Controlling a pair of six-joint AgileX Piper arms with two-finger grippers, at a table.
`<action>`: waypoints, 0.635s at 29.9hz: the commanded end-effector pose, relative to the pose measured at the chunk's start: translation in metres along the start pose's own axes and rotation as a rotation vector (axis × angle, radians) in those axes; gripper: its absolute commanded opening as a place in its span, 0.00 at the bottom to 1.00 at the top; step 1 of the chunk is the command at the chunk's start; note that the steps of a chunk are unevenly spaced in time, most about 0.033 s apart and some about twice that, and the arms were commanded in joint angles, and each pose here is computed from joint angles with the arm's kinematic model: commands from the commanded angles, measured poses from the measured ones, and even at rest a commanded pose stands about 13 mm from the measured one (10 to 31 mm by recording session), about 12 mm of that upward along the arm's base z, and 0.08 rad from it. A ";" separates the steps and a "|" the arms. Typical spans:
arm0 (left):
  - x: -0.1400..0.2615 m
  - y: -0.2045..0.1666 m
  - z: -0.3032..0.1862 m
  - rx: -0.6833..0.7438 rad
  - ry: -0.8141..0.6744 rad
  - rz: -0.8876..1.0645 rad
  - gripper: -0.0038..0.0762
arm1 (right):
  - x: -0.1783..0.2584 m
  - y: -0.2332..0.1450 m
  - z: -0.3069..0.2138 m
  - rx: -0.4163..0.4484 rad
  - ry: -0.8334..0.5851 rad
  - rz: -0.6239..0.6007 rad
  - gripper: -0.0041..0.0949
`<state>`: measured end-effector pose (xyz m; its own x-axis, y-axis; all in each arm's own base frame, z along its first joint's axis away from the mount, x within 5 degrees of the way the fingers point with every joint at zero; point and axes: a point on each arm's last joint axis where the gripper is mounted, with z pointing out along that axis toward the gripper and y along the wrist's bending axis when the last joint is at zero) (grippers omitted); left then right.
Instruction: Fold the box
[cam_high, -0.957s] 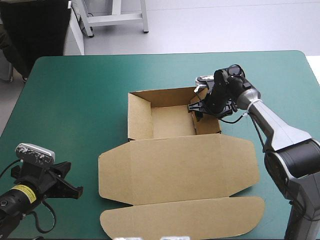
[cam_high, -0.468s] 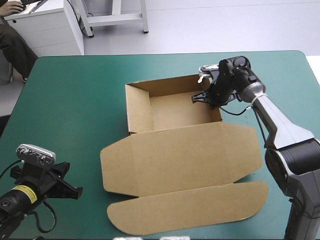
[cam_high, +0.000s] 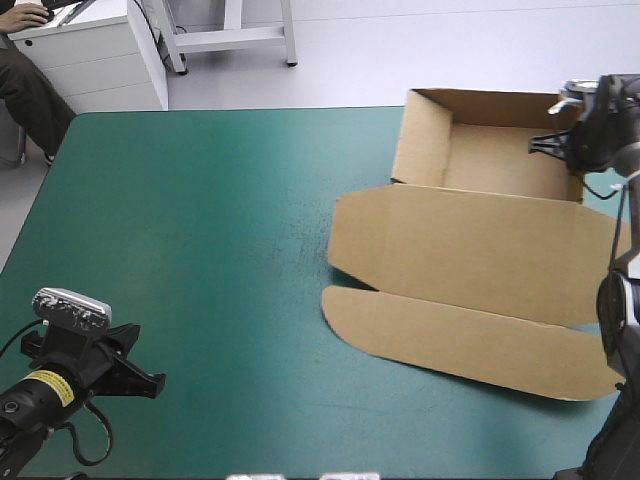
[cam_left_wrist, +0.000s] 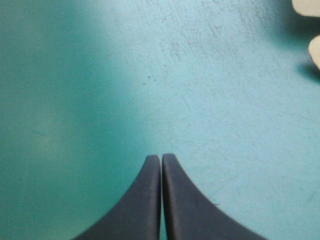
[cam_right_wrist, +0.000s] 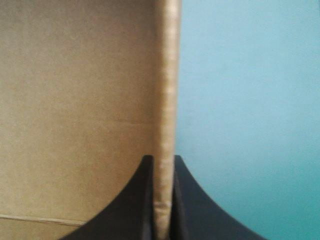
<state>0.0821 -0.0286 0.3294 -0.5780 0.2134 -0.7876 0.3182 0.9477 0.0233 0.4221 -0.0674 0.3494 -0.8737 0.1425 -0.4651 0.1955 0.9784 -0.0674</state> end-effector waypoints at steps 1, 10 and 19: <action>-0.012 0.000 -0.005 0.001 -0.090 0.010 0.04 | -0.005 -0.055 -0.026 0.068 -0.108 0.104 0.02; -0.012 0.001 -0.005 -0.006 -0.092 0.016 0.04 | 0.003 -0.112 -0.006 0.026 -0.077 0.218 0.14; -0.012 0.001 -0.005 -0.007 -0.092 0.017 0.04 | 0.002 -0.121 -0.004 0.049 -0.104 0.232 0.80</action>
<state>0.0829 -0.0274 0.3300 -0.5686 0.2230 -0.7918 0.3139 0.9485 0.0417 0.4033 -0.1840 0.3240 -0.8182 0.3710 -0.4392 0.4056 0.9139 0.0163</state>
